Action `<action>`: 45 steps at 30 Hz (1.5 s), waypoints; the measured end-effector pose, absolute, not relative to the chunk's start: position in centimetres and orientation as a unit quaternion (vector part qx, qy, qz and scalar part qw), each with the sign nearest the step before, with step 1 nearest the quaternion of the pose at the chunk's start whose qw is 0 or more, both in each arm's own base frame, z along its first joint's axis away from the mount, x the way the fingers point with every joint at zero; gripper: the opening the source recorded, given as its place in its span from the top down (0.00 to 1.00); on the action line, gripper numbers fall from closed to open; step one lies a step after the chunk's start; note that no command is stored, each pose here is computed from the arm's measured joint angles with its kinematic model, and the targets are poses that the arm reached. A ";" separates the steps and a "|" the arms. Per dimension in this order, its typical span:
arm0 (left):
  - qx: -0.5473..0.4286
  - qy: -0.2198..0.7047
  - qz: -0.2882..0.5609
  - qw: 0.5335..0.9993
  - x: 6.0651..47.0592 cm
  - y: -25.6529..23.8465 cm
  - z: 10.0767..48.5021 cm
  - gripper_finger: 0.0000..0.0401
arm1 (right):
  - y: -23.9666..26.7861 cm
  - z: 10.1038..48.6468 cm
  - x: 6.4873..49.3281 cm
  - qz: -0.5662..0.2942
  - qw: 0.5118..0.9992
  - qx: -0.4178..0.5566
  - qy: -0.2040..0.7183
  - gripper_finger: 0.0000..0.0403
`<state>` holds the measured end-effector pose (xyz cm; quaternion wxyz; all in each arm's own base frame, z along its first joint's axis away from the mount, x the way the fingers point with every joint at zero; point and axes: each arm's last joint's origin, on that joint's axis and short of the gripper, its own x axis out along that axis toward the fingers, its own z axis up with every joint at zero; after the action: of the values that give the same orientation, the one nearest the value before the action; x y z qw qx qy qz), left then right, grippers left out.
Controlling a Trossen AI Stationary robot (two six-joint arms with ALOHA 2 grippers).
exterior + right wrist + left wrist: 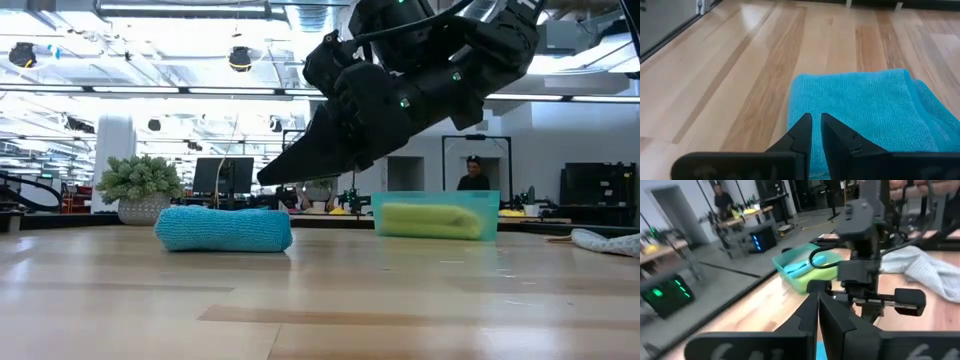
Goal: Fold microfiber towels
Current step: Fold the blue towel
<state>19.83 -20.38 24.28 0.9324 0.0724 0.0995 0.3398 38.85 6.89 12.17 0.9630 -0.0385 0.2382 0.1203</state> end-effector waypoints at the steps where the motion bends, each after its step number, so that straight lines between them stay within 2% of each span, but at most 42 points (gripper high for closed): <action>1: 0.050 0.093 0.340 0.935 19.4 -19.8 24.0 0.99 | 6.9 12.2 38.8 0.120 0.963 -0.038 0.239 0.84; 4: -0.017 0.080 0.337 0.938 18.5 -18.6 23.0 1.00 | 6.9 12.2 38.8 0.118 0.963 -0.030 0.239 0.84; 6: -0.050 0.103 0.330 0.937 18.0 -18.1 22.6 1.00 | 6.9 12.1 38.8 0.117 0.963 -0.026 0.243 0.84; 9: -0.129 0.187 0.306 0.925 18.1 -17.3 22.5 1.00 | 6.9 12.0 38.8 0.117 0.962 -0.025 0.247 0.84; 13: -0.212 0.361 0.209 0.884 19.0 -16.7 22.2 1.00 | 6.9 11.9 38.7 0.113 0.959 -0.014 0.258 0.84; 15: -0.240 0.382 0.201 0.869 19.6 -16.3 21.9 1.00 | 6.9 11.8 38.7 0.115 0.958 -0.013 0.261 0.84; 17: -0.230 0.350 0.200 0.886 20.2 -16.2 22.1 1.00 | 6.9 11.8 38.6 0.120 0.958 -0.011 0.261 0.84; 21: -0.079 0.272 0.192 0.940 21.3 -16.0 22.7 1.00 | 6.9 11.8 38.6 0.121 0.958 -0.011 0.260 0.84; 25: -0.008 0.250 0.227 0.941 22.0 -14.4 21.6 1.00 | 7.1 11.8 38.6 0.123 0.957 -0.009 0.263 0.84; 31: -0.023 0.221 0.147 0.964 21.9 -12.4 16.6 1.00 | 7.2 11.8 38.6 0.125 0.957 -0.011 0.262 0.84; 34: -0.024 0.183 0.137 0.973 21.0 -11.2 15.0 1.00 | 7.1 11.8 38.6 0.125 0.957 -0.014 0.261 0.84; 45: -0.050 0.186 0.109 0.975 20.6 -7.9 13.1 1.00 | 7.2 12.1 38.8 0.135 0.960 -0.049 0.241 0.84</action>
<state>20.61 -7.92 13.13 0.9753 -0.0500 0.1858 0.1089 38.75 7.15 12.08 0.9599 -0.0491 0.2409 0.1347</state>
